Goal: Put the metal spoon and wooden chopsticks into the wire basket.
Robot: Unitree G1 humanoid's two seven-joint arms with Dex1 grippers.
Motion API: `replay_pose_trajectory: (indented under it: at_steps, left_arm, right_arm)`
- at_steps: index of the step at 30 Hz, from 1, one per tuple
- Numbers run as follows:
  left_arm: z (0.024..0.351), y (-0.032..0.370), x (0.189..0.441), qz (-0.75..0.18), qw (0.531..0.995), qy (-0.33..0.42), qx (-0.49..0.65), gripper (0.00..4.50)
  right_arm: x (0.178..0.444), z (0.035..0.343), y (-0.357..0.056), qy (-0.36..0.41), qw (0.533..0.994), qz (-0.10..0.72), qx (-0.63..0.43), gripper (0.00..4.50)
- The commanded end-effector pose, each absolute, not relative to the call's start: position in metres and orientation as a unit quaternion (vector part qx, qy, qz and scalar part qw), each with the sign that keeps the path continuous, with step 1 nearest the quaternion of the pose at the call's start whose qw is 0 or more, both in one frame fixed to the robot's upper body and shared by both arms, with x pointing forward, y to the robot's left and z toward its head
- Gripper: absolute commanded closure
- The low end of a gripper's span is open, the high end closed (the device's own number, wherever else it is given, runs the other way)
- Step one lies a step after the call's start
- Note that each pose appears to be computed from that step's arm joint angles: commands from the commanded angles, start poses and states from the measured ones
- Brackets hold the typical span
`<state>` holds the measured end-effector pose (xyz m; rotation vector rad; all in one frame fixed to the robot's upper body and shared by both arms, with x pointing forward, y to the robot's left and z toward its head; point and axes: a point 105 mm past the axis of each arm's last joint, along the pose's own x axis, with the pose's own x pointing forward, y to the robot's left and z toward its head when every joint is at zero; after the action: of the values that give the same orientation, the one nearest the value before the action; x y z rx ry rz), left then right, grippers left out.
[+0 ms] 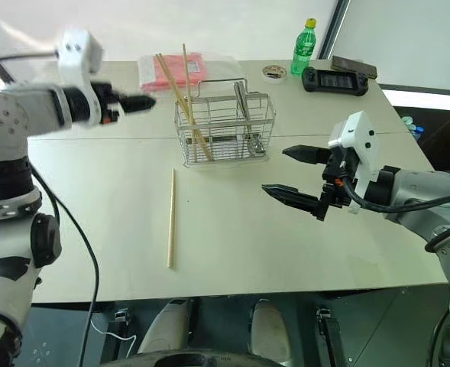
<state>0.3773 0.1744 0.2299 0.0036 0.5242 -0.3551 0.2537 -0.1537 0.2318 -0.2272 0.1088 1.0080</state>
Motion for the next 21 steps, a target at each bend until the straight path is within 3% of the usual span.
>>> replay_pose_trajectory:
  at_steps: [1, 12, 21]
  left_arm:
    - [0.212, 0.167, 0.372, -0.158, 0.944, 0.288, 0.008, 0.41]
    - [0.130, 0.117, 0.362, -0.209, 0.883, 0.420, -0.026, 0.41]
    - [0.113, 0.122, 0.359, -0.194, 0.859, 0.472, -0.038, 0.41]
  right_arm:
    - [0.254, 0.236, -0.153, 0.040, 0.868, 0.483, -0.113, 0.00]
    - [0.249, 0.234, -0.152, 0.048, 0.864, 0.488, -0.115, 0.00]
    - [0.243, 0.232, -0.154, 0.054, 0.863, 0.489, -0.116, 0.00]
